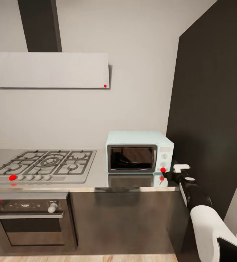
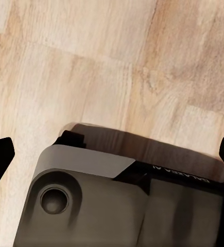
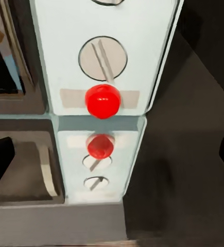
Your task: In the kitchen, take the popcorn bag from the countertop, put it into the microwave, and heat it until the popcorn is cooked so the cooked popcorn ends up inside the bag.
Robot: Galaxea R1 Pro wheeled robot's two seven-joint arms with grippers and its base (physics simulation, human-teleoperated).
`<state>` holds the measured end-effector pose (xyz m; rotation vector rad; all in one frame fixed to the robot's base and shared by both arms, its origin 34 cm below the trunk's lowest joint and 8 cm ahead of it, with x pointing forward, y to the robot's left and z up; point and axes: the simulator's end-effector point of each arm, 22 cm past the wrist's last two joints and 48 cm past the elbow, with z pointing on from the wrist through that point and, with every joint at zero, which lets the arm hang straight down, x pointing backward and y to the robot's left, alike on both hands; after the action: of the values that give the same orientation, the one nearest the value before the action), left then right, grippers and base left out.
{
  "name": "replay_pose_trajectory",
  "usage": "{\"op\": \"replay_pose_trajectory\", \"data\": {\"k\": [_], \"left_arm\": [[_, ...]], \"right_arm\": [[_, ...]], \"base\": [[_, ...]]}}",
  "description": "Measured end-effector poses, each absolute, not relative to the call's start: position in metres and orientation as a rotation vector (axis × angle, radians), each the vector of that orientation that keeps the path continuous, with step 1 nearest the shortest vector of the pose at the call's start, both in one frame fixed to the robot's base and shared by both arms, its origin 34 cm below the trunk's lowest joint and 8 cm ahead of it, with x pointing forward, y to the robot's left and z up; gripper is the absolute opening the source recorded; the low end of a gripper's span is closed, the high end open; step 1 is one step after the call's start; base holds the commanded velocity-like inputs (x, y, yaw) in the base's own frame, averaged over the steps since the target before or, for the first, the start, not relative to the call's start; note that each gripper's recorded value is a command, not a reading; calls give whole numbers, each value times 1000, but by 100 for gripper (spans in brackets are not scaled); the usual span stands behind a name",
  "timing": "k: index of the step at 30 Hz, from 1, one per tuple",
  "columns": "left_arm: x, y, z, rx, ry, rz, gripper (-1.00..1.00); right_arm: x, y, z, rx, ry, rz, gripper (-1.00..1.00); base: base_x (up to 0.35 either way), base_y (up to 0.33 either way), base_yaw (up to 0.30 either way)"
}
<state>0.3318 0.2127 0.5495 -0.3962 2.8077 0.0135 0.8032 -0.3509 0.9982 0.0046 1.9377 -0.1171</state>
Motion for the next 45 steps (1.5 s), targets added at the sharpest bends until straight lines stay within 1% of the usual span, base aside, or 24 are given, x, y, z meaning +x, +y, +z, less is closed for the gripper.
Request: {"op": "replay_pose_trajectory", "data": {"k": [12,13,26,34,45], "left_arm": [[332,213,549,-396,2809,13,100],[331,213,549,-397,2809,13,100],[332,213,549,-396,2809,13,100],[331,214,550,-398,2808,15,100],[331,214,549,-399,2809,16,100]], "right_arm": [[803,-345,997,-3,1942,-117,100],[803,-344,997,-3,1943,-116,-100],[803,-343,996,-2,1946,-113,-100],[803,-343,996,3,1943,-110,-100],[798,-335,964,-14,1998,-86,-100]], "base": [[0,0,0],[0,0,0],[4,0,0],[211,0,0],[16,0,0]]}}
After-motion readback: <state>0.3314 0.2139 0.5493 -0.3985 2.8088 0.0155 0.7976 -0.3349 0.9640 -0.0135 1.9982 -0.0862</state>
